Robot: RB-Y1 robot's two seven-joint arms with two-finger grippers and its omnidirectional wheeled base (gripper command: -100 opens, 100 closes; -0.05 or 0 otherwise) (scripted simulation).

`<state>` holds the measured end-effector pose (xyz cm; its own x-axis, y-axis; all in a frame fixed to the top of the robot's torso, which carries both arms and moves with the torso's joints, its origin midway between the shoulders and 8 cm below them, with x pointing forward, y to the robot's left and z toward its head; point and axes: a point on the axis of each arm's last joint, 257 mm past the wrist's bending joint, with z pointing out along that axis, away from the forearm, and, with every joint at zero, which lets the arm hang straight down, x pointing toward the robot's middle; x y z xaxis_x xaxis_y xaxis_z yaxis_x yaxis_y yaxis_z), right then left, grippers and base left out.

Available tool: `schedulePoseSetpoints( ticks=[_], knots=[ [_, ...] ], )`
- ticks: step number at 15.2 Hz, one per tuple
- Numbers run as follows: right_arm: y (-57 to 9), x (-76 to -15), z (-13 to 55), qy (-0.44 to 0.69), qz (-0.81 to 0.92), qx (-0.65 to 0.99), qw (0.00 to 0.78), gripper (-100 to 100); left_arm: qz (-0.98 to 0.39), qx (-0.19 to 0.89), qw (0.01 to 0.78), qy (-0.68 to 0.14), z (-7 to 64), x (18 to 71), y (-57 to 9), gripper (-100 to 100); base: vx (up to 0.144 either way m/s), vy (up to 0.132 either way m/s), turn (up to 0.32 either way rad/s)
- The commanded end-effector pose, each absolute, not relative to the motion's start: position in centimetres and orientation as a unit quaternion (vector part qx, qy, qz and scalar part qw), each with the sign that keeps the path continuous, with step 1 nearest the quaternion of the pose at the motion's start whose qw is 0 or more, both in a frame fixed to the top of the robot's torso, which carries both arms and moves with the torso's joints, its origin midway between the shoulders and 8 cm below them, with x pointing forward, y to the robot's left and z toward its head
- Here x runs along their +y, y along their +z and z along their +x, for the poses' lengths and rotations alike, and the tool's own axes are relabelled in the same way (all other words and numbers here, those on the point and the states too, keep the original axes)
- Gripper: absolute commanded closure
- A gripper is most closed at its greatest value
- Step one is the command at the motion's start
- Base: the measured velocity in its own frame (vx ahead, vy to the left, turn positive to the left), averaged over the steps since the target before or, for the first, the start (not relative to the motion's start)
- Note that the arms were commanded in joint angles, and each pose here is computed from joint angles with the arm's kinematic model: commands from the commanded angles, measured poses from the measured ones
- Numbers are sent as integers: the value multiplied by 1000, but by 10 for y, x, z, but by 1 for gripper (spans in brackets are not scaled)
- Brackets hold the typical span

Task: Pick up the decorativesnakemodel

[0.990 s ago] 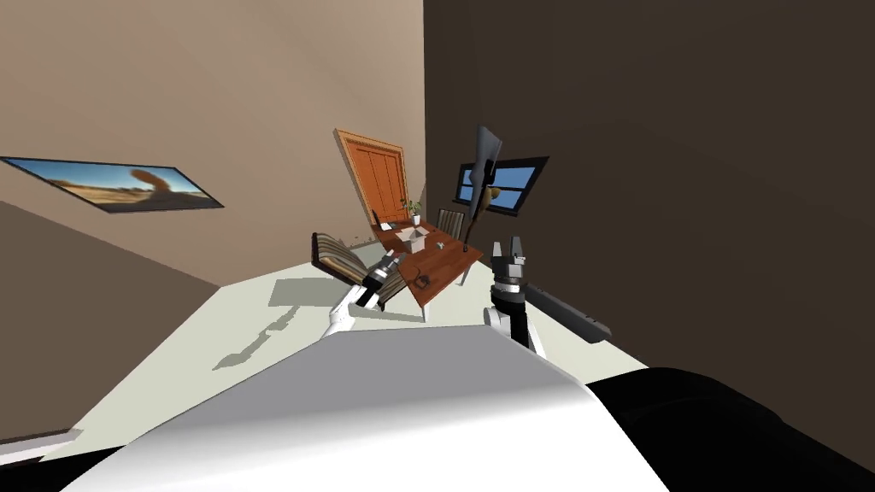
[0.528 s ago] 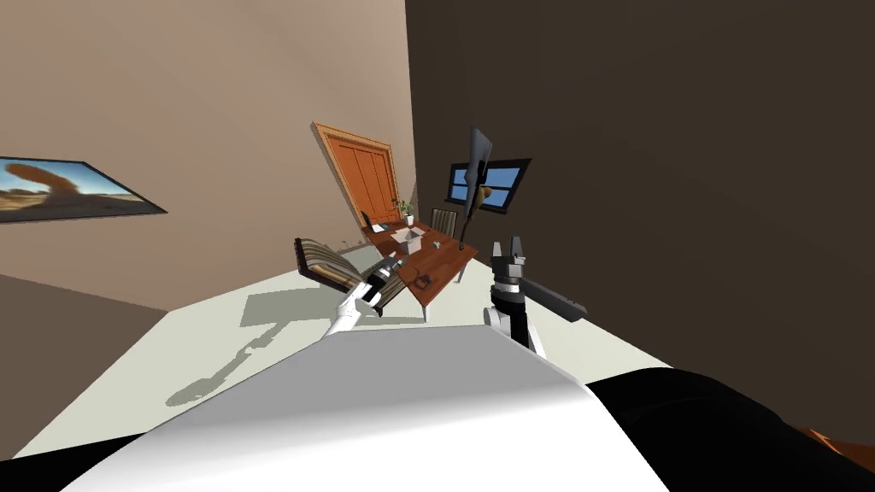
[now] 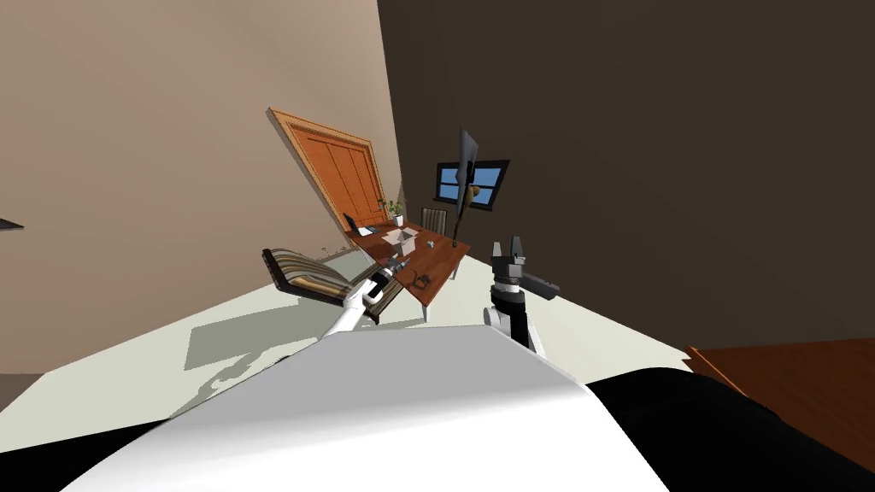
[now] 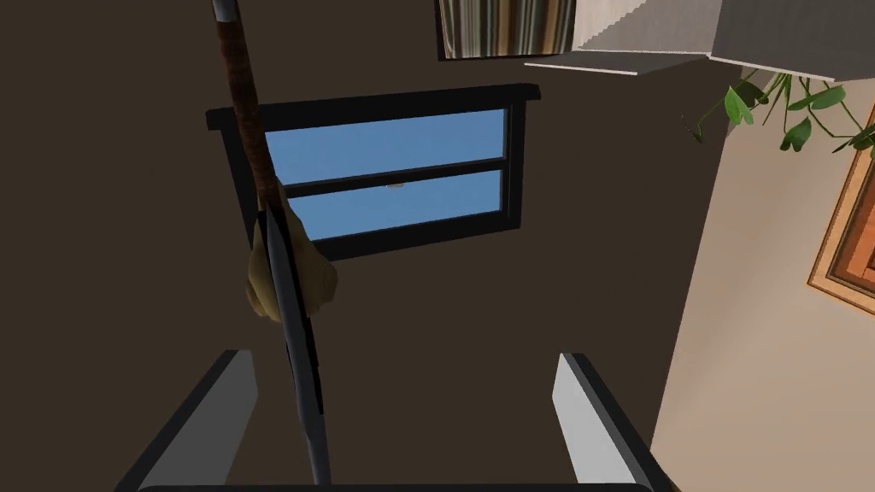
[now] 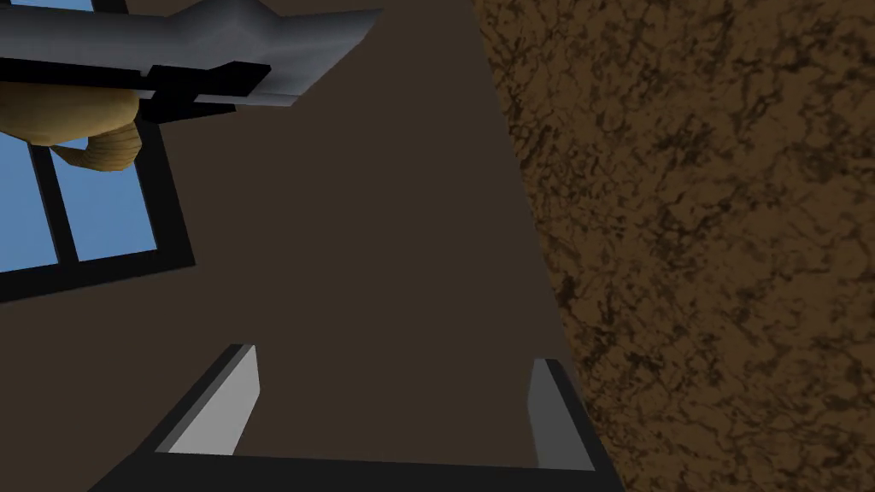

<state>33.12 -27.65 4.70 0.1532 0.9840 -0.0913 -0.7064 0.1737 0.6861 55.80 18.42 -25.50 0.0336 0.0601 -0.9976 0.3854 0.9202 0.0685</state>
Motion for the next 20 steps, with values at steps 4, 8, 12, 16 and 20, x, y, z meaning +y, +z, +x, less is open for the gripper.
schedulePoseSetpoints(
  ticks=[4, 8, 12, 16, 20],
  knots=[
    [47, -277, 331, 590, 254, 273, 716, 0, 189, 706, 677, -87, 565, 186, -285, -100, 6, 116, -182],
    [47, -277, 331, 591, 254, 273, 716, 0, 230, 719, 654, -52, 576, 180, -308, -100, -3, 142, -333],
    [47, -277, 331, 591, 254, 273, 716, 0, 249, 731, 634, -37, 577, 178, -329, -100, -15, 98, -152],
    [47, -277, 331, 590, 254, 273, 716, 0, 287, 737, 612, -13, 582, 167, -349, -100, -23, 139, -241],
    [47, -277, 331, 590, 254, 273, 716, 0, 322, 743, 587, 3, 583, 152, -370, -100, -20, 154, -287]
  ],
)
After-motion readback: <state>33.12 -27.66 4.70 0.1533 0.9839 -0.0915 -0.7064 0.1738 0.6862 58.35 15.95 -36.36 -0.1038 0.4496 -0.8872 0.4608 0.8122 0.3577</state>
